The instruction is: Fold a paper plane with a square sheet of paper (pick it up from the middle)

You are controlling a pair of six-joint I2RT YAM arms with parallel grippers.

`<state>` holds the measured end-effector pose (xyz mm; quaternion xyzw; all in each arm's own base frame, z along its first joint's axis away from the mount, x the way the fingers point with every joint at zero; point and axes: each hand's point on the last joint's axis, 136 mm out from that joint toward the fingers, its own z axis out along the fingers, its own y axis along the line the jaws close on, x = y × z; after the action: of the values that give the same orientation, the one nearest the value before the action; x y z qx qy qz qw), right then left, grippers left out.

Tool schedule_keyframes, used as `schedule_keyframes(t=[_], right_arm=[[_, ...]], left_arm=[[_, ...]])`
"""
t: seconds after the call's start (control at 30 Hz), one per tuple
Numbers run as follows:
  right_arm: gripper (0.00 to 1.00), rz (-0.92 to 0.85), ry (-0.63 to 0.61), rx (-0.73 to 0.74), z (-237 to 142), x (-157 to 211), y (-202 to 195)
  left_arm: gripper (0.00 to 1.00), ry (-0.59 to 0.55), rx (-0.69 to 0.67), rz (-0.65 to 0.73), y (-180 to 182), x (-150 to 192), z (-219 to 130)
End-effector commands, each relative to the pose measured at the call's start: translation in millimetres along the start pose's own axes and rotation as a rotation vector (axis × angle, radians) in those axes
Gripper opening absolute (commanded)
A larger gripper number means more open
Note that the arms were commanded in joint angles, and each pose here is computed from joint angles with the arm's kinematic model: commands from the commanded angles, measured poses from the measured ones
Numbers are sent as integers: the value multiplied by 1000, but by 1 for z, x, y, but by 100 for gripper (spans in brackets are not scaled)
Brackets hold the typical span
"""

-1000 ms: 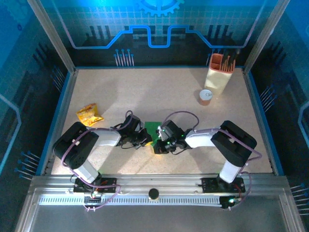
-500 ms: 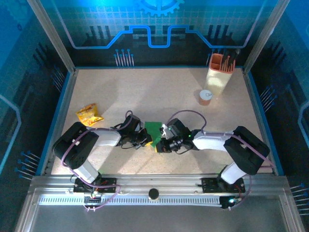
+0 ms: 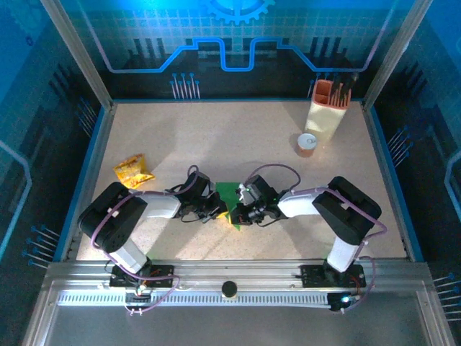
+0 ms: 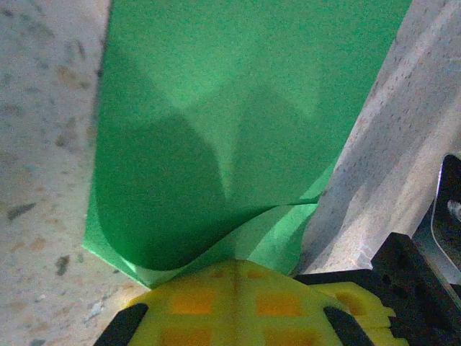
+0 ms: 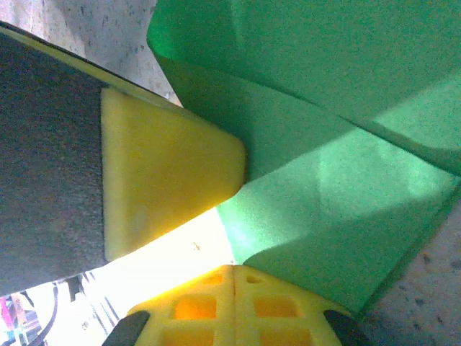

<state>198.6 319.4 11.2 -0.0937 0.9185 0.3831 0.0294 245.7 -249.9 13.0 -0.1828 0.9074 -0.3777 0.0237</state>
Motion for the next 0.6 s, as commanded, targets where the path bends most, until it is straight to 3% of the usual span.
schedule_keyframes(t=[0.0, 0.17, 0.4, 0.57], right_arm=[[4, 89, 78, 108, -1, 30, -35], [1, 98, 82, 114, 1, 28, -36], [1, 114, 72, 114, 3, 26, -37], [1, 120, 72, 123, 3, 26, -39]], left_arm=[[0, -29, -60, 2, 10, -3, -4], [2, -55, 4, 76, -20, -9, -18], [1, -26, 56, 88, -36, 4, -19], [0, -14, -26, 60, -9, 9, -4]])
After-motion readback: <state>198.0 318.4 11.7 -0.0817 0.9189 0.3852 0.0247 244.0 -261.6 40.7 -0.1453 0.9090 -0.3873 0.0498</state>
